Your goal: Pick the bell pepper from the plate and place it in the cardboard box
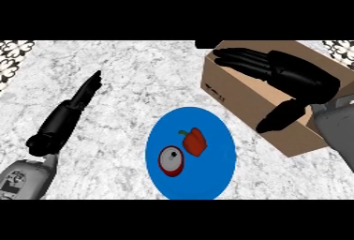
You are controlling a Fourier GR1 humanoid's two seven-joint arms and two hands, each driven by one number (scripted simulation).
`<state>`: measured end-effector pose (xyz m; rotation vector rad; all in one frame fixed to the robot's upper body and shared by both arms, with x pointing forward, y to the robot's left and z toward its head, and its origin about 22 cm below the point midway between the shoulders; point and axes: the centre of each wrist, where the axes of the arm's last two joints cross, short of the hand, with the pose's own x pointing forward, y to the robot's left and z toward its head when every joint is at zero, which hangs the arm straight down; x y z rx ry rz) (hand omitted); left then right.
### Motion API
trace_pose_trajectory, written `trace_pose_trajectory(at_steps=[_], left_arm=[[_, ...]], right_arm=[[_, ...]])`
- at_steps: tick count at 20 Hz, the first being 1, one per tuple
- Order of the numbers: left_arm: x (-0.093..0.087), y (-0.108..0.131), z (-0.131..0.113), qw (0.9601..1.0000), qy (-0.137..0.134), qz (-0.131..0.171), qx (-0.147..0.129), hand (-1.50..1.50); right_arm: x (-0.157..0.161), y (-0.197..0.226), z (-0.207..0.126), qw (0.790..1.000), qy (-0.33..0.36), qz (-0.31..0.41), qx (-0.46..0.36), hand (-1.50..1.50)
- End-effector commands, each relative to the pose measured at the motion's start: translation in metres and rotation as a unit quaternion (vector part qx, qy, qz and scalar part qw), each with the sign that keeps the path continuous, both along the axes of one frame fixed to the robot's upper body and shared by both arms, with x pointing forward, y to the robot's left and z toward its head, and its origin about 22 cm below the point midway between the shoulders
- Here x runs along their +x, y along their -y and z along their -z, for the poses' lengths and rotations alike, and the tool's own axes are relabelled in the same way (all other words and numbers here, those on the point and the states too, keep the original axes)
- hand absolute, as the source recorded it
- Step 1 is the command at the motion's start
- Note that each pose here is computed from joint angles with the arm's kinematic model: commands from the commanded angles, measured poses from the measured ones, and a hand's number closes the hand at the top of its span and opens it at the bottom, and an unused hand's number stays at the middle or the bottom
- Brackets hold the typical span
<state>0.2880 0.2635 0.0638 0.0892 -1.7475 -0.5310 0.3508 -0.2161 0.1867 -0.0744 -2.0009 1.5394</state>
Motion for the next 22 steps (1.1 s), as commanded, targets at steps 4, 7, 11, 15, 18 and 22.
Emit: trace_pose_trajectory(at_steps=[4,7,11,15,18,22], left_arm=[[0.001,-0.01,0.011,1.0,-0.005,-0.003,0.005,0.0],[0.003,-0.003,0.016,0.9999,-0.005,-0.011,0.005,0.0],[0.01,-0.002,0.012,0.9998,0.002,-0.021,0.007,0.0],[0.014,-0.007,0.001,1.0,-0.001,-0.006,-0.005,0.0],[-0.001,-0.004,-0.002,1.0,-0.007,-0.003,0.001,0.0],[0.003,0.008,-0.008,1.0,-0.003,0.004,0.004,0.0]], right_arm=[[-0.027,-0.064,-0.011,0.981,0.041,-0.022,-0.19,-1.5],[-0.053,-0.077,-0.014,0.971,0.031,-0.036,-0.234,-1.5],[-0.081,-0.106,-0.009,0.96,0.058,-0.012,-0.273,-1.5],[-0.087,-0.128,-0.005,0.947,0.045,0.016,-0.318,-1.5],[-0.109,-0.142,0.006,0.942,0.029,0.028,-0.333,-1.5],[-0.105,-0.151,0.015,0.94,0.015,0.034,-0.34,-1.5]])
